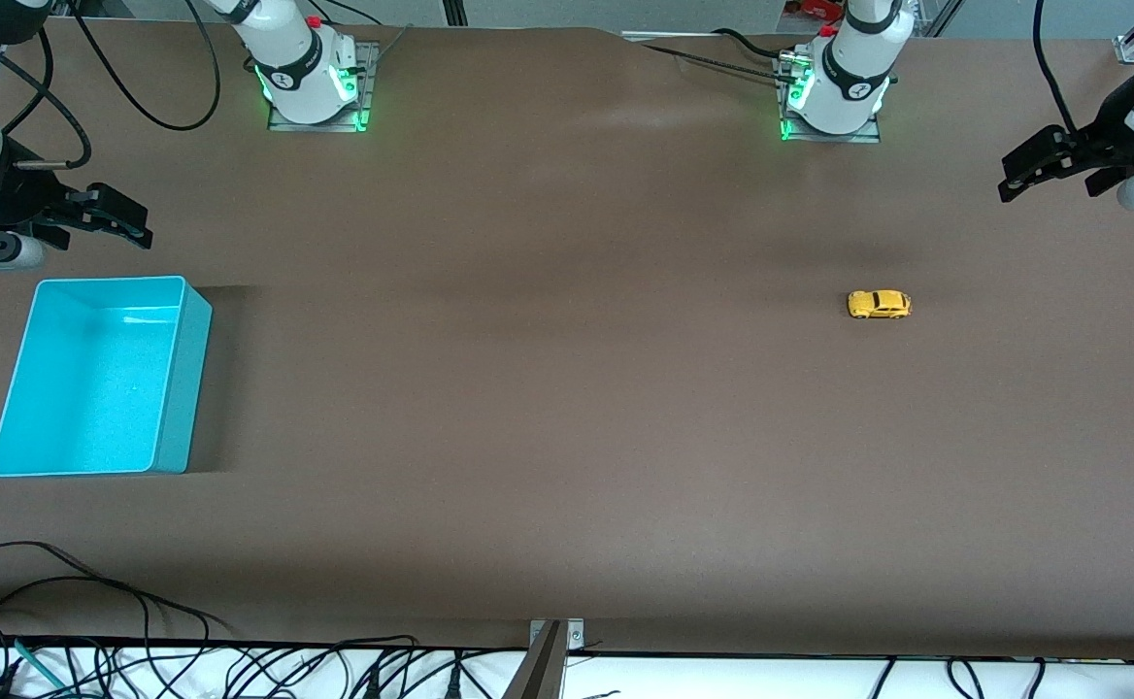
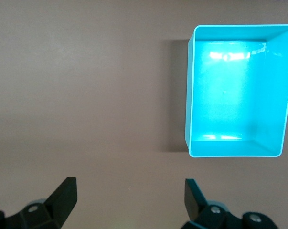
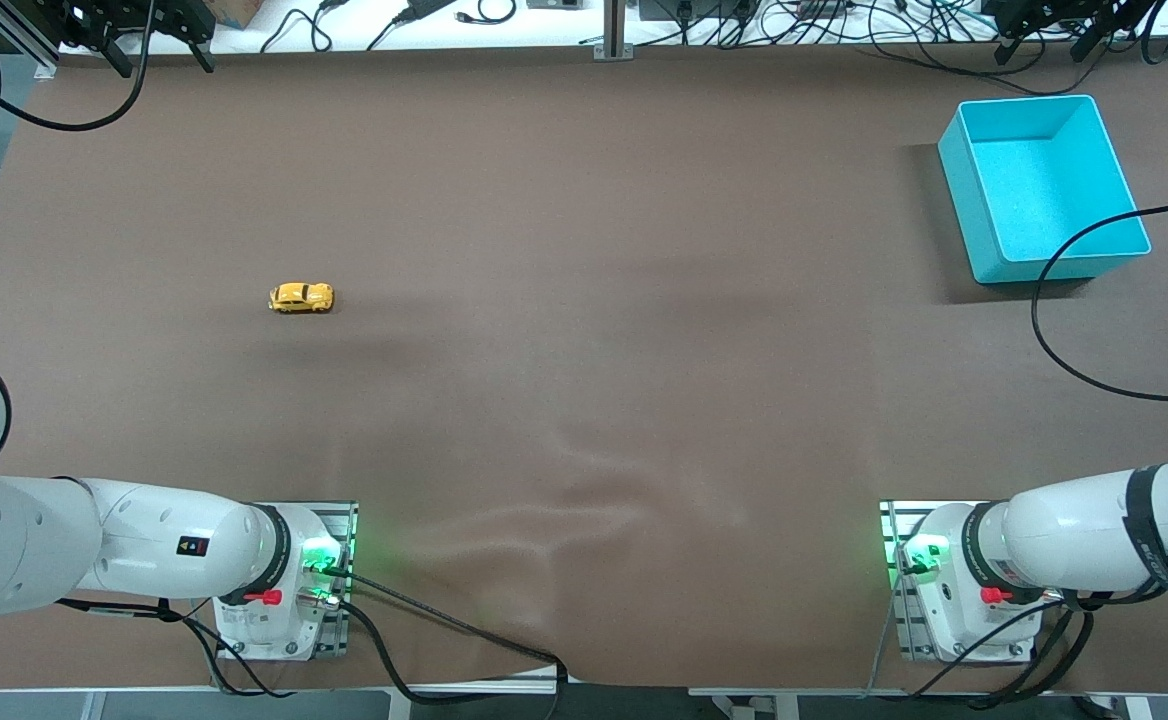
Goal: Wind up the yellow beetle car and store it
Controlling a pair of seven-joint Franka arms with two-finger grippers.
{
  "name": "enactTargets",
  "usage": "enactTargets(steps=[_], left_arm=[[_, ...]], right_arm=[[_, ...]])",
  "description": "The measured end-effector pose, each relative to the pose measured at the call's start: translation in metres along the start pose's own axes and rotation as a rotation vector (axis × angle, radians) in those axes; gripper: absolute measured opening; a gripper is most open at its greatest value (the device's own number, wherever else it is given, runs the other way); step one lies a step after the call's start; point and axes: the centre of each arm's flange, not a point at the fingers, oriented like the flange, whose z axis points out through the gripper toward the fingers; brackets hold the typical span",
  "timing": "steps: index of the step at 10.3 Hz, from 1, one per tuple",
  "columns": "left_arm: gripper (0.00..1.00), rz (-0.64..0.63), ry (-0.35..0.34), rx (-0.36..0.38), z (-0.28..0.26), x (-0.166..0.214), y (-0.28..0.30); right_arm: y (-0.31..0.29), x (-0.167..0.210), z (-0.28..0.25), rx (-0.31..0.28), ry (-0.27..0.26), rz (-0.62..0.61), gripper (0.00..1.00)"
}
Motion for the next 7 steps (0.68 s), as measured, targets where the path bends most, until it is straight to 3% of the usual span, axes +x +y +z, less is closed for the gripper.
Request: enactTargets(steps=[7], left_arm=[[1.00, 0.042, 0.013, 0.006, -0.005, -0.002, 0.025]], right_arm=[[0.000, 0.001, -0.001, 0.000, 0.010, 0.000, 1.00]])
